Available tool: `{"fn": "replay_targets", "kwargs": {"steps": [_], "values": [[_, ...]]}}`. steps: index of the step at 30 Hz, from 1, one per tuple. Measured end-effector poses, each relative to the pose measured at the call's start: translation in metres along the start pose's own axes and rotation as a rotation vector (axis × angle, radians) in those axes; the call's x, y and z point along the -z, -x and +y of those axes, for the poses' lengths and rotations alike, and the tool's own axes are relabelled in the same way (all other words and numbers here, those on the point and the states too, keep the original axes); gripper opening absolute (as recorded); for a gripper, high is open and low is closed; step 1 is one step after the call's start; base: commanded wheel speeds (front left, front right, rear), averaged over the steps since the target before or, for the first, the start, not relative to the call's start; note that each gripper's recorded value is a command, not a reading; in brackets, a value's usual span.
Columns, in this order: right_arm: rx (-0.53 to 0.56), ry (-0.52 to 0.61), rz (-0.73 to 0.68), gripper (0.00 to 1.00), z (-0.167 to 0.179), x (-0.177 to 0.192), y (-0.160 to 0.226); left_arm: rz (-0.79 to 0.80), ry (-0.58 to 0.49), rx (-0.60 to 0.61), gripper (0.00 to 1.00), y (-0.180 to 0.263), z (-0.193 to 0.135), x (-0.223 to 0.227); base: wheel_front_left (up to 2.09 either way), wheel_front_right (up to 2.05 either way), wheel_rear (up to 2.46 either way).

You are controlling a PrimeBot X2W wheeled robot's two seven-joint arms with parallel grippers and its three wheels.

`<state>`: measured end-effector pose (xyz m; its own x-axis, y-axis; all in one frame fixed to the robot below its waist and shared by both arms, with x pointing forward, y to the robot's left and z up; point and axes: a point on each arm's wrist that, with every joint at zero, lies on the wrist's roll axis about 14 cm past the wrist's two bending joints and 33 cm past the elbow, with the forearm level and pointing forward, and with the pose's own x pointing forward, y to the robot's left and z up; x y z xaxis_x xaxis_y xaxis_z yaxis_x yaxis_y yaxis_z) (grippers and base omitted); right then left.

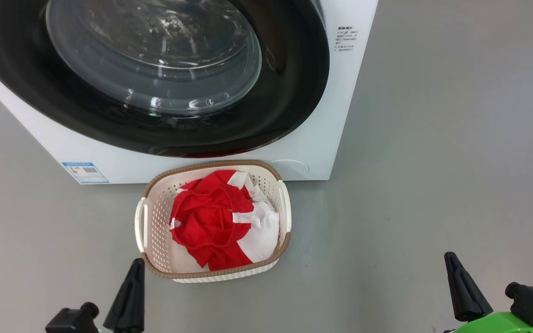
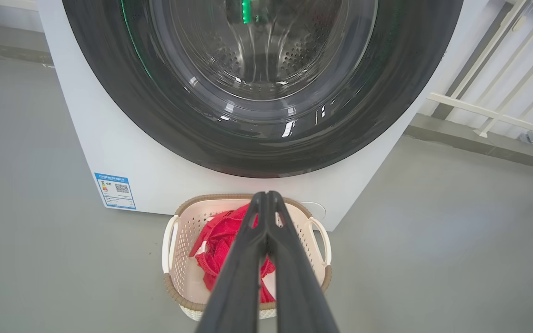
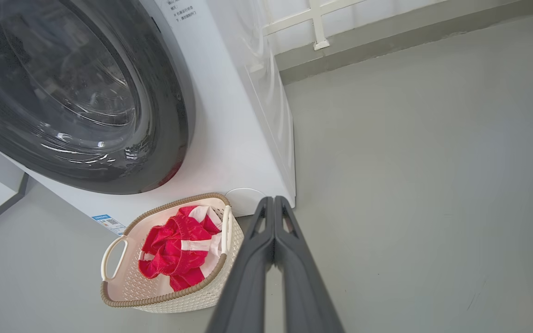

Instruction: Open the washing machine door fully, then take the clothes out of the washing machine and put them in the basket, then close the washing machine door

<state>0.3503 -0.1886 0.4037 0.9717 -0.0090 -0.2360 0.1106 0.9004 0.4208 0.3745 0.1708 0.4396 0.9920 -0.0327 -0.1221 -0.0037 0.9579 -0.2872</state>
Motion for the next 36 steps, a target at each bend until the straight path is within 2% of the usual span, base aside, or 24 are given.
{"fn": "replay_targets", "kwargs": {"steps": [36], "values": [[0.042, -0.345, -0.01, 0.0, -0.004, -0.011, 0.002, -0.002, 0.387, -0.052, 0.0, 0.003, 0.009, -0.008, 0.0, 0.0, 0.0]]}}
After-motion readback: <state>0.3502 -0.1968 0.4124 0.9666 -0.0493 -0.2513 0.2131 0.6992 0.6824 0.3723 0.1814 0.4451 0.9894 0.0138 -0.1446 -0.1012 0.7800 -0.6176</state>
